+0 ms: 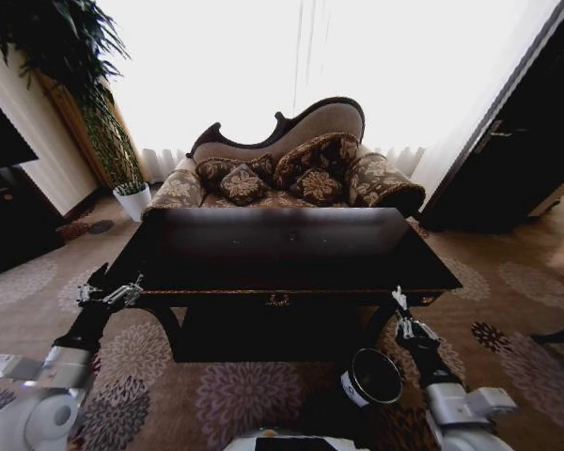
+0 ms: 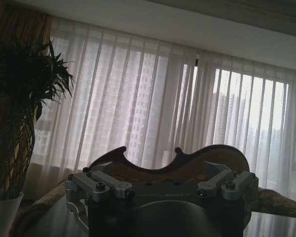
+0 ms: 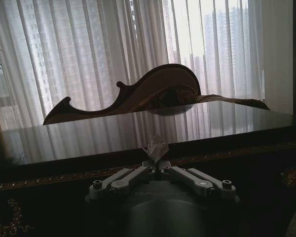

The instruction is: Move to the front of the table and place the trash on the table into the trash bin.

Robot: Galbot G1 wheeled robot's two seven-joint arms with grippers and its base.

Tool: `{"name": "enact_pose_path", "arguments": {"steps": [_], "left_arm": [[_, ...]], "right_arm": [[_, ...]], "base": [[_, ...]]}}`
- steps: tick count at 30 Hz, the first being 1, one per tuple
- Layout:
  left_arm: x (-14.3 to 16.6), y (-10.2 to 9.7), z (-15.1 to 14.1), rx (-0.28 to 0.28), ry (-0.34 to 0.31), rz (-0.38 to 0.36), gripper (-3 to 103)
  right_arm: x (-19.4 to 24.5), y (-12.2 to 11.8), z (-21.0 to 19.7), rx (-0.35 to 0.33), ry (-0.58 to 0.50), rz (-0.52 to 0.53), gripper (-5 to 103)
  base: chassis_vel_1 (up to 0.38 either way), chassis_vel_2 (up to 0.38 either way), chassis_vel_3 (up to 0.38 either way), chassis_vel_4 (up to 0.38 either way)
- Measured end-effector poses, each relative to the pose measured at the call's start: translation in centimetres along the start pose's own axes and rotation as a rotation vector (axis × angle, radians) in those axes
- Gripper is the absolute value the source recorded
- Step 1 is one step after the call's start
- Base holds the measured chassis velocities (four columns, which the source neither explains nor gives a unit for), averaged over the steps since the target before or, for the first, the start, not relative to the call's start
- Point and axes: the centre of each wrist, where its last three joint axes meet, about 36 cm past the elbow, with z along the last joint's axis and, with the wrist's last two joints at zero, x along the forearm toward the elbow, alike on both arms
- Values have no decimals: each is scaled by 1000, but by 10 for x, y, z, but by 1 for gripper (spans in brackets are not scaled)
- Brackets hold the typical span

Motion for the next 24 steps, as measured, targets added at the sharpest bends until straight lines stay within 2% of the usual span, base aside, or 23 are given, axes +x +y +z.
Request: {"name": "enact_pose_path", "arguments": {"steps": [1, 3, 6, 8, 10, 12, 16, 18, 20, 22, 24], "left_arm": [[0, -2, -4, 1, -8, 3, 100], [1, -3, -6, 0, -13, 4, 100], [6, -7, -21, -9, -35, 5, 100], [7, -7, -23, -10, -37, 5, 100], [11, -9, -32, -25, -40, 3, 100], [13, -10, -34, -30, -38, 2, 100], [21, -12, -44, -56, -28, -4, 100], [22, -13, -47, -61, -28, -5, 100], [27, -16, -54, -75, -23, -5, 100], [28, -16, -55, -78, -21, -6, 100], [33, -20, -59, -89, -11, -10, 100]], "right_arm": [[3, -2, 19, -4, 32, 6, 1], [4, -3, 28, -6, 47, 9, 1], [8, -17, 93, 13, 176, 17, 1], [8, -18, 100, 14, 192, 17, 1], [4, -27, 136, -13, 292, 29, 1], [1, -30, 144, -14, 314, 31, 1], [-24, -61, 178, 59, 405, 32, 1], [-29, -68, 184, 76, 422, 33, 1], [-45, -95, 201, 117, 475, 58, 1], [-48, -101, 205, 119, 489, 69, 1], [-60, -130, 221, 139, 555, 119, 1]], "base": [[0, 0, 0, 0], [0, 0, 0, 0], [0, 0, 0, 0], [0, 0, 0, 0], [0, 0, 0, 0], [0, 0, 0, 0], [0, 0, 0, 0], [0, 0, 0, 0], [0, 0, 0, 0], [0, 0, 0, 0], [0, 0, 0, 0]]}}
